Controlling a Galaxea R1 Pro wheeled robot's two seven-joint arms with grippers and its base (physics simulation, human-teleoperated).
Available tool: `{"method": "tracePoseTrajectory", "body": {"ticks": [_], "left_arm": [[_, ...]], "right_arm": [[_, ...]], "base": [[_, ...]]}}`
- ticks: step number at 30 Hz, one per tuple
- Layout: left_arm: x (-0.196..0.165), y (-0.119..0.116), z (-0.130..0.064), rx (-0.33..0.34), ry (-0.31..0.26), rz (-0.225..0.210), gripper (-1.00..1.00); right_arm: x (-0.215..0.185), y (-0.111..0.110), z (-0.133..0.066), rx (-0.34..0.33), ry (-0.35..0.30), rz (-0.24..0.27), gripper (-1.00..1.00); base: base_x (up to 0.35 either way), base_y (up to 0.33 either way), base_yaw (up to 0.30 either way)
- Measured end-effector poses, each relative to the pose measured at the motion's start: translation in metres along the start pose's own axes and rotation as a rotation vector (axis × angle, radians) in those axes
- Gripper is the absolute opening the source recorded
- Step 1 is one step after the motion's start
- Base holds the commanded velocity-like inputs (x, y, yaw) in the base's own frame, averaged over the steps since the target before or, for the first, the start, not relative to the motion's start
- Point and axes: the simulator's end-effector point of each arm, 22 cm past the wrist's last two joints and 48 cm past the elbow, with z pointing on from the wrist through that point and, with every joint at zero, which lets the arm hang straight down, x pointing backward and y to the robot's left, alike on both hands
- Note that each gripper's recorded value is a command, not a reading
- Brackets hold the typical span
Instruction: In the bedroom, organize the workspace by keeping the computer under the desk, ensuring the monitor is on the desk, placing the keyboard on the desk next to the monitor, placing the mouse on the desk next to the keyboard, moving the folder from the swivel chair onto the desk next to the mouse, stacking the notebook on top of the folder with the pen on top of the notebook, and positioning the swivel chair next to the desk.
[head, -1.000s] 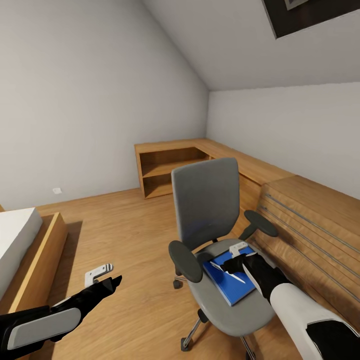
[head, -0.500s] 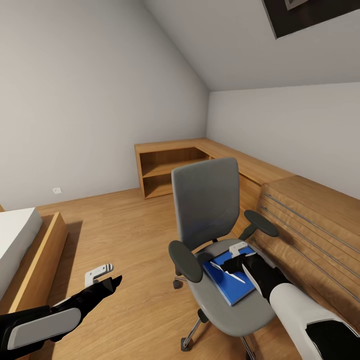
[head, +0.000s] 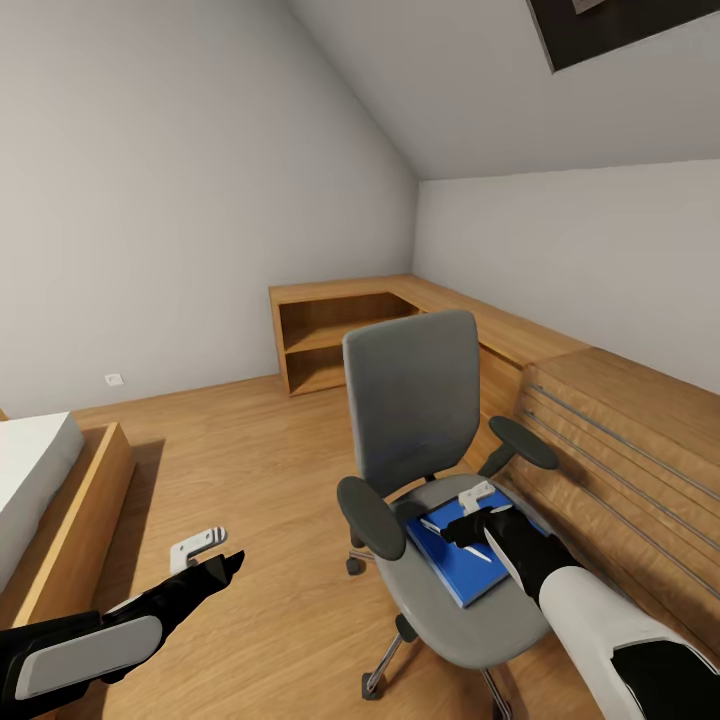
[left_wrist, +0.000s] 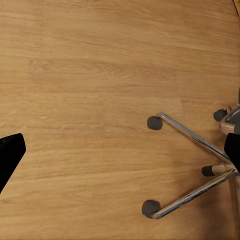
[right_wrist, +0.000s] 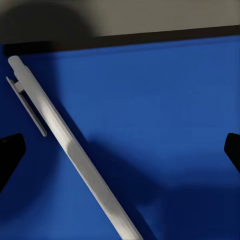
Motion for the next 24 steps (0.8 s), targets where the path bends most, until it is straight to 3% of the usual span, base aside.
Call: {"method": "tracePoseTrajectory", "body": {"ticks": [24], "left_arm": [[0.0001, -0.0001, 0.0000, 0.000, 0.001, -0.001, 1.00]], "right_arm": [[0.0006, 0.0001, 0.0001, 0.000, 0.002, 0.000, 1.00]], "base": [[0.000, 0.000, 0.000]]}}
